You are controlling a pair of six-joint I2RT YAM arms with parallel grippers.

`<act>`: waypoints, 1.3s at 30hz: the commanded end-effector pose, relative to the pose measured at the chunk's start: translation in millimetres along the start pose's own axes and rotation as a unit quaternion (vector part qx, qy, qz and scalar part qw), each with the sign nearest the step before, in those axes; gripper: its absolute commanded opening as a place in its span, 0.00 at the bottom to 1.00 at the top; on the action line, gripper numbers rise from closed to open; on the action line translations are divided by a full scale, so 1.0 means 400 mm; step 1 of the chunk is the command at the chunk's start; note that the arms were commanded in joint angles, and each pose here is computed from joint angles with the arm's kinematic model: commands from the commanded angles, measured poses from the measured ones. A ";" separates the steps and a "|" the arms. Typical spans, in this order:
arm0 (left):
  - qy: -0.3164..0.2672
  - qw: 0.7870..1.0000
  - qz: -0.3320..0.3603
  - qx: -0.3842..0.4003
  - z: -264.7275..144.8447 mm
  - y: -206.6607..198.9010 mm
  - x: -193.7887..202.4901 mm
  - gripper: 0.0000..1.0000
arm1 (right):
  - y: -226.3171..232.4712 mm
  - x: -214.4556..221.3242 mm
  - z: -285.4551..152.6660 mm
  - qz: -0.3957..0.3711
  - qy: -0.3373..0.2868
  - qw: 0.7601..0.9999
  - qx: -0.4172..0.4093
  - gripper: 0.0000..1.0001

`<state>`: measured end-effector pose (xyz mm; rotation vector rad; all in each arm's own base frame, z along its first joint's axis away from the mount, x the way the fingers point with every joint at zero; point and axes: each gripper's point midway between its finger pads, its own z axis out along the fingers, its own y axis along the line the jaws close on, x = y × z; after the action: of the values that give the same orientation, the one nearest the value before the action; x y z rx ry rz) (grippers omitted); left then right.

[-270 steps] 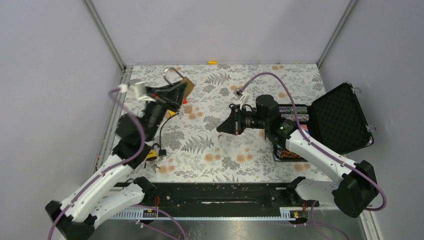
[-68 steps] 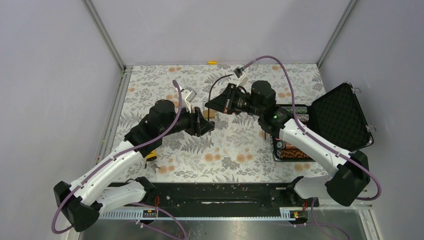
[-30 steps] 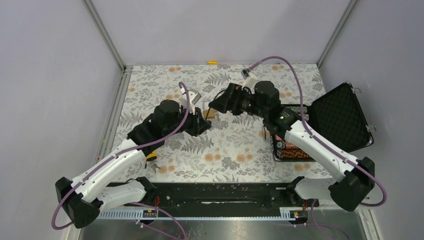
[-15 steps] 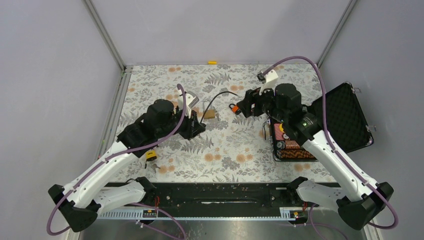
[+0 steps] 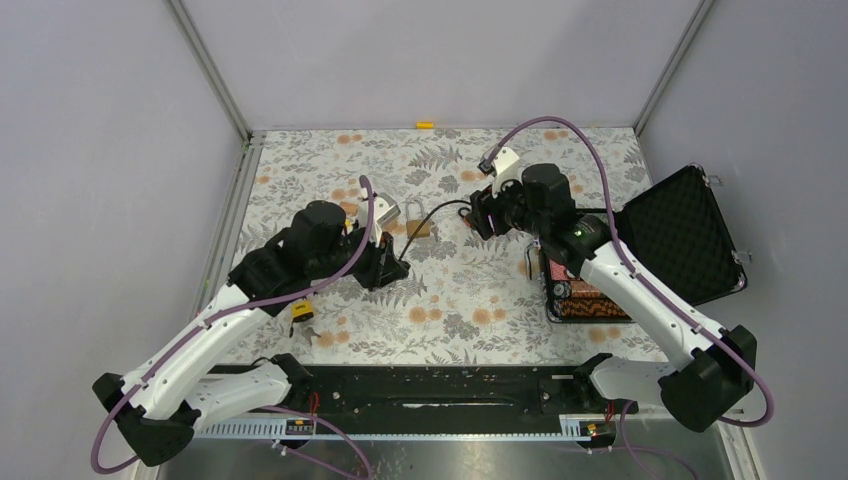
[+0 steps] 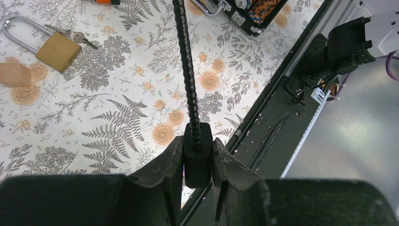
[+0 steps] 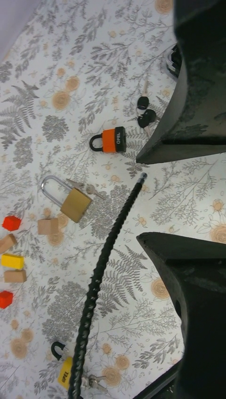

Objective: Lock with the key
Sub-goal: Lock the lock.

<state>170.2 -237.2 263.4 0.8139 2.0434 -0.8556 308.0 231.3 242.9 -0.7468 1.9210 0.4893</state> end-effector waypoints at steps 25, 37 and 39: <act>-0.094 0.994 0.048 0.023 -0.023 -0.028 -0.087 0.00 | 0.215 -0.109 -0.051 0.056 -0.116 0.962 -0.240 0.00; -0.205 0.958 0.166 0.115 -0.051 -0.109 -0.132 0.00 | 0.384 -0.349 -0.318 0.182 -0.345 0.814 -0.430 0.00; -0.209 0.953 0.175 0.133 -0.055 -0.127 -0.144 0.00 | 0.422 -0.350 -0.320 0.165 -0.341 0.816 -0.437 0.00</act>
<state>161.8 -249.6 292.1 0.9254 1.6177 -0.9431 209.0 313.6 358.2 -0.5525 1.3581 1.5586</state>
